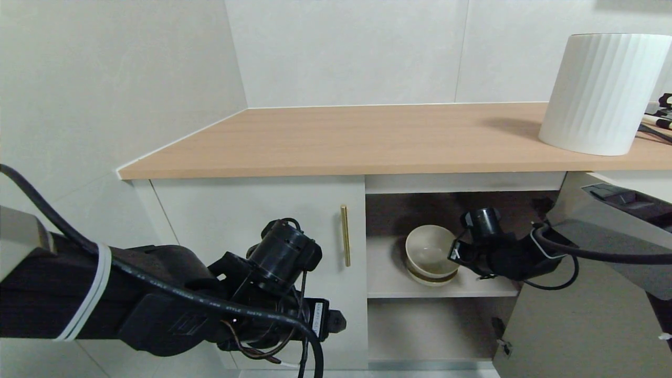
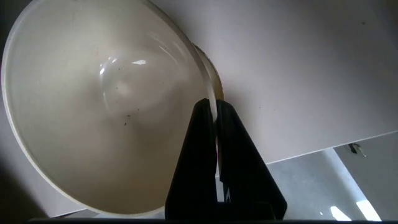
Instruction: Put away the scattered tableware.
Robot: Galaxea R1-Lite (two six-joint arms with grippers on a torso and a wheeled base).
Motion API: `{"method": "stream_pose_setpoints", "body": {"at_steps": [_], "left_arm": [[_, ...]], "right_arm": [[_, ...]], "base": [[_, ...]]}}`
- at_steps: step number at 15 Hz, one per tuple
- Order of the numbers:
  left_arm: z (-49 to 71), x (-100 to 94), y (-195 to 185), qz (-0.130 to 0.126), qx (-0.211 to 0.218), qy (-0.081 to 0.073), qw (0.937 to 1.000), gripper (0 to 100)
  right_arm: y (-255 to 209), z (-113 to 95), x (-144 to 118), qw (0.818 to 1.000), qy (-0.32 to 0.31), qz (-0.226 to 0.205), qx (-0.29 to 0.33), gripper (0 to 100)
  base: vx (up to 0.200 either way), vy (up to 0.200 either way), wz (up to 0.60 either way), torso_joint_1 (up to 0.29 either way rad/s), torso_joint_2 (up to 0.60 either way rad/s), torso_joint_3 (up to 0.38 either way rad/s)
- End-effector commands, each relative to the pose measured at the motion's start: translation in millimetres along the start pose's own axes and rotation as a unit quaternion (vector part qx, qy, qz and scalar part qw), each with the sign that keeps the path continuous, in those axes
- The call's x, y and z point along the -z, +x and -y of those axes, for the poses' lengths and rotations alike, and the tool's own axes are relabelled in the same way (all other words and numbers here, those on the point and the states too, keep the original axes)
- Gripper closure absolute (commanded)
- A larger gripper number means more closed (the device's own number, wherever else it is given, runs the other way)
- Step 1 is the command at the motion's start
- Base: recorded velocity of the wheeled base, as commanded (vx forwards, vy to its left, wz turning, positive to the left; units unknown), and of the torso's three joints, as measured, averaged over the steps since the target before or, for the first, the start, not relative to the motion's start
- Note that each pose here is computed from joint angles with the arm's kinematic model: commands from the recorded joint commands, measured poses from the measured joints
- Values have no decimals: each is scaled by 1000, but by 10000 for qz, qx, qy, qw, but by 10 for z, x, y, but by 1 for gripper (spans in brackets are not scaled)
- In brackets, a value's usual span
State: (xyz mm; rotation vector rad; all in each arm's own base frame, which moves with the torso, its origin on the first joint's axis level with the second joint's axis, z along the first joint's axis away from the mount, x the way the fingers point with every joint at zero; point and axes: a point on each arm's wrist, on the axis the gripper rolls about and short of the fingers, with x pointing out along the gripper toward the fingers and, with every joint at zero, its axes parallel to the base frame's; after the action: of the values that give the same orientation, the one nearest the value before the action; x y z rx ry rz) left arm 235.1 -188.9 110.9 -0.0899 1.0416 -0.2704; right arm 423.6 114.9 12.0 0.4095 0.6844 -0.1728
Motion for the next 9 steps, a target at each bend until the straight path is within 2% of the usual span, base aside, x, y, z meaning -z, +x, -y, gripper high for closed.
{"method": "stream_pose_setpoints", "body": {"at_steps": [1,7,8,9], "left_arm": [[1,0,5,-3,-3,1,10000,0],[1,0,5,-3,-3,1,10000,0],[1,1,9,-10,-7,1,10000,0],[1,1,9,-10,-7,-6,10000,0]], "right_arm": [[21,7,15,10000,-4,-13,11,100],[30,9,22,10000,-8,-25,20,100],[30,12,26,10000,-17,-36,18,0],[24,7,29,10000,-22,-43,6,0]], "base": [[0,0,0,0,0,0],[0,0,0,0,0,0],[0,0,0,0,0,0],[0,0,0,0,0,0]]}}
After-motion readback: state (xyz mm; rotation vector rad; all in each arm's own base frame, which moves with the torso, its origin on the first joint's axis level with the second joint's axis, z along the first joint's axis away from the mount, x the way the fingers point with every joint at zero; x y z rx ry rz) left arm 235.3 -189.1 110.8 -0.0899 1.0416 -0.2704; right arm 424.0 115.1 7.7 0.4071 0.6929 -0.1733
